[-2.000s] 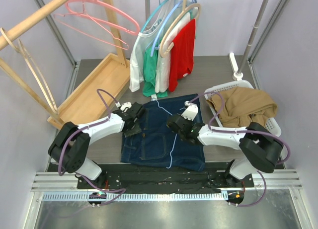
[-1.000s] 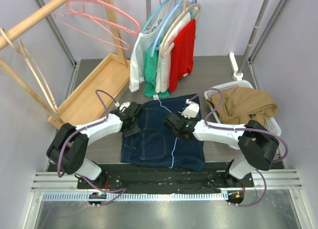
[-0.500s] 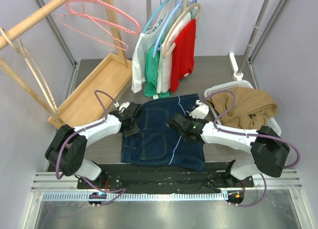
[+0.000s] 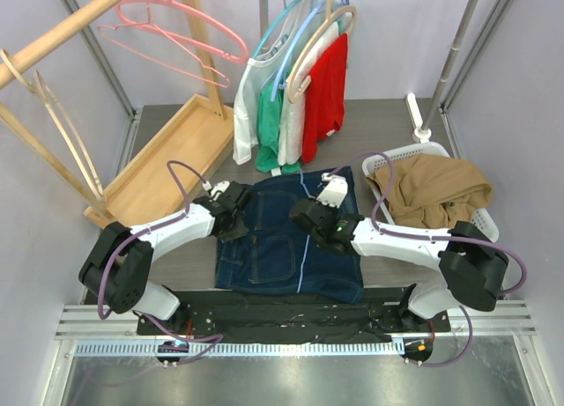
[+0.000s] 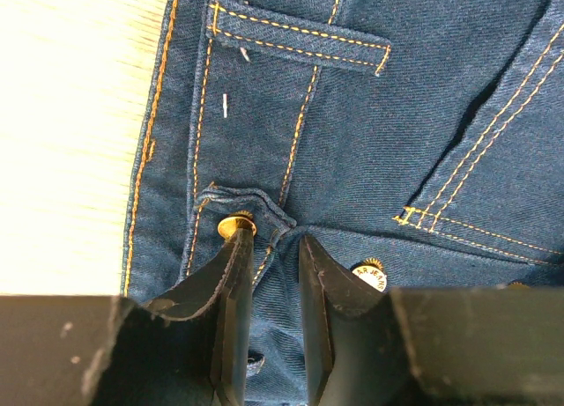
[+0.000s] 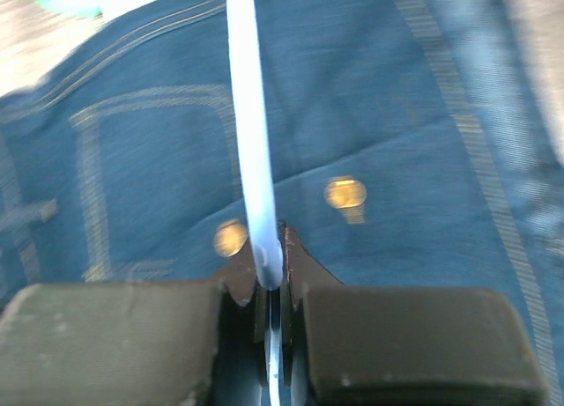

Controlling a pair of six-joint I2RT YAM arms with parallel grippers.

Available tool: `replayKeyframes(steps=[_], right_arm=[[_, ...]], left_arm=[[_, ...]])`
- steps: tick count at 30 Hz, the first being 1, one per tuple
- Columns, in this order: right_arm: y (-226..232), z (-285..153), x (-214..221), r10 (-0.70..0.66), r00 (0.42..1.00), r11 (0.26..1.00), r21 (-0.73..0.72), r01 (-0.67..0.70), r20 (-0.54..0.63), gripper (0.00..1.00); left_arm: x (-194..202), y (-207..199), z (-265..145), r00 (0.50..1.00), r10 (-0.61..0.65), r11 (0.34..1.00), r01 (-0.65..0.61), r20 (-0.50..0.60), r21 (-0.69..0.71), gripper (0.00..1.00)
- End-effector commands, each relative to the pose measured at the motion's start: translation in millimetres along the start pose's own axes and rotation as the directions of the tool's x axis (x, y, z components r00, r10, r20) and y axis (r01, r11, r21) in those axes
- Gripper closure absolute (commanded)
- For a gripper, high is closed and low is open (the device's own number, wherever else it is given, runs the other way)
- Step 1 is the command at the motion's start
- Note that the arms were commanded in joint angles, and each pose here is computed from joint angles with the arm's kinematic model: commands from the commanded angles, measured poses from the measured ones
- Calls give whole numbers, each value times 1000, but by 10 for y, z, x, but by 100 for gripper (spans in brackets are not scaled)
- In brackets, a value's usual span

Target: Place the skirt on the hanger

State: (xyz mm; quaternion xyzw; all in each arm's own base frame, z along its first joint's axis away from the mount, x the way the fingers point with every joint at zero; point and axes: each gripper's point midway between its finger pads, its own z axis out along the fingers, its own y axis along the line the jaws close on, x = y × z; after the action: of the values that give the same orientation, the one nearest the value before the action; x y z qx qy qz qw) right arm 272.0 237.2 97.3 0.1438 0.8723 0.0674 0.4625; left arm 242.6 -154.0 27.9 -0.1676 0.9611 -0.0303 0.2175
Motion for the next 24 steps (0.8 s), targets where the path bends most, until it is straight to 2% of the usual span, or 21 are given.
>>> replayKeyframes(steps=[1,7,12,24], right_arm=[[540,-129,133,-75,997,963,-262,65,-29,99],[839,-172,175,-85,996,925,-374,63,-41,99],[723,-95,151,-80,996,960,-273,68,-32,99],[703,-254,-69,-134,991,953,-272,130,3,99]], left_arm=[[31,-28,18,1000,15,1000,-15,-17,16,71],[38,-14,14,1000,13,1000,-13,-16,18,71],[51,7,4,1000,13,1000,-12,-15,19,72],[-53,33,-46,999,32,999,-32,18,-8,69]])
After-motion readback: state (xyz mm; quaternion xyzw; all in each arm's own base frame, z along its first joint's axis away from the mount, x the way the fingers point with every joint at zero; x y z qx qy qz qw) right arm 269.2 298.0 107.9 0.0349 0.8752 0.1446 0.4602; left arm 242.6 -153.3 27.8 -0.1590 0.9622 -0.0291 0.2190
